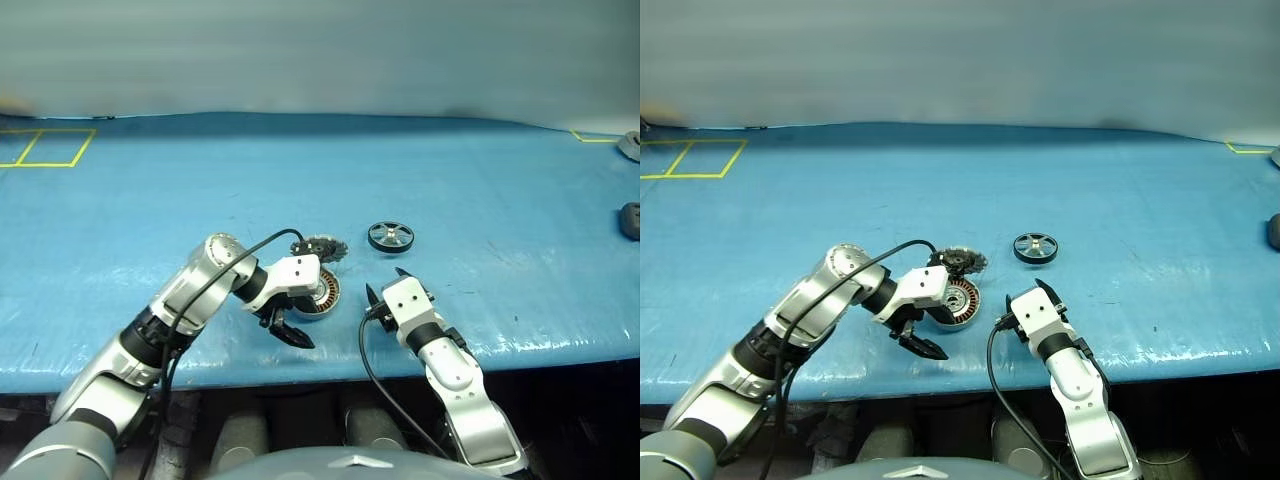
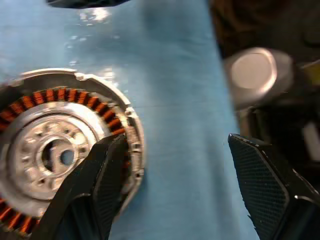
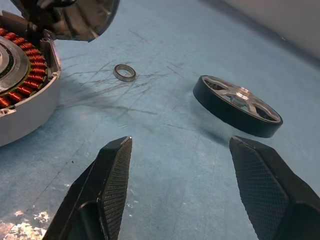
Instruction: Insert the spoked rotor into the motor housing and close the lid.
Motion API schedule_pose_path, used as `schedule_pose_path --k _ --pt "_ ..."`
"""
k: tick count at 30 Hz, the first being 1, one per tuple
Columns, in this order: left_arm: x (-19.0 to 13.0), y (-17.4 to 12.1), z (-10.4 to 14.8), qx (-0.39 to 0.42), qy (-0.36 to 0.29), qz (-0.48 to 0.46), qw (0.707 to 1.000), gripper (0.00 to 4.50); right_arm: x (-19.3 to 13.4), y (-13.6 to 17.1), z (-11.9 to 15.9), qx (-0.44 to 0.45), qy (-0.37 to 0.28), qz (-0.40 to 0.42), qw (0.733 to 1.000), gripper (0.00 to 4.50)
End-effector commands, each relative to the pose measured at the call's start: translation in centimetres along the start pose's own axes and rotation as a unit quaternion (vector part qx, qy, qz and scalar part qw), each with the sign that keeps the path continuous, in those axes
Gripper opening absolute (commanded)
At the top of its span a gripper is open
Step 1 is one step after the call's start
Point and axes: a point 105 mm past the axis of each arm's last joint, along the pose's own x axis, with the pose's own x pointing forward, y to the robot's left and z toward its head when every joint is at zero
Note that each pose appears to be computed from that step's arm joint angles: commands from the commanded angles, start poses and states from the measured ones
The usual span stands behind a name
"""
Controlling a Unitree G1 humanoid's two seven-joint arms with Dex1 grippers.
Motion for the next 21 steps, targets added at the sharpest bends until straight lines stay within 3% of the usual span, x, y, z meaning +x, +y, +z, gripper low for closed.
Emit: schedule_pose_path --k 1,6,11,14,18,21 --pt "-2.0 -0.3 0.8 0.014 -0.041 0.005 0.999 3.49 0.2 -0.1 1.0 0.01 -0.025 -0.004 1.0 3.22" --pt "-3.8 1.6 0.7 -0.013 -0.08 0.089 0.993 3.49 0.5 0.1 1.1 0.008 -0.028 0.002 1.0 3.22" --pt "-5.4 1.3 1.3 -0.008 -0.128 0.128 0.983 3.49 0.8 0.1 1.3 0.006 -0.032 0.01 0.999 3.22" --pt "-7.3 0.7 1.8 0.011 -0.191 0.155 0.969 3.49 1.1 0.1 1.6 0.005 -0.038 0.017 0.999 3.22" --pt "-8.4 0.3 -1.9 0.014 -0.179 0.231 0.956 3.49 2.0 0.2 2.2 0.016 -0.05 0.024 0.998 3.22" --pt "-8.2 0.0 -2.8 0.002 -0.188 0.247 0.951 3.49 2.5 0.3 2.5 0.021 -0.056 0.033 0.998 3.22"
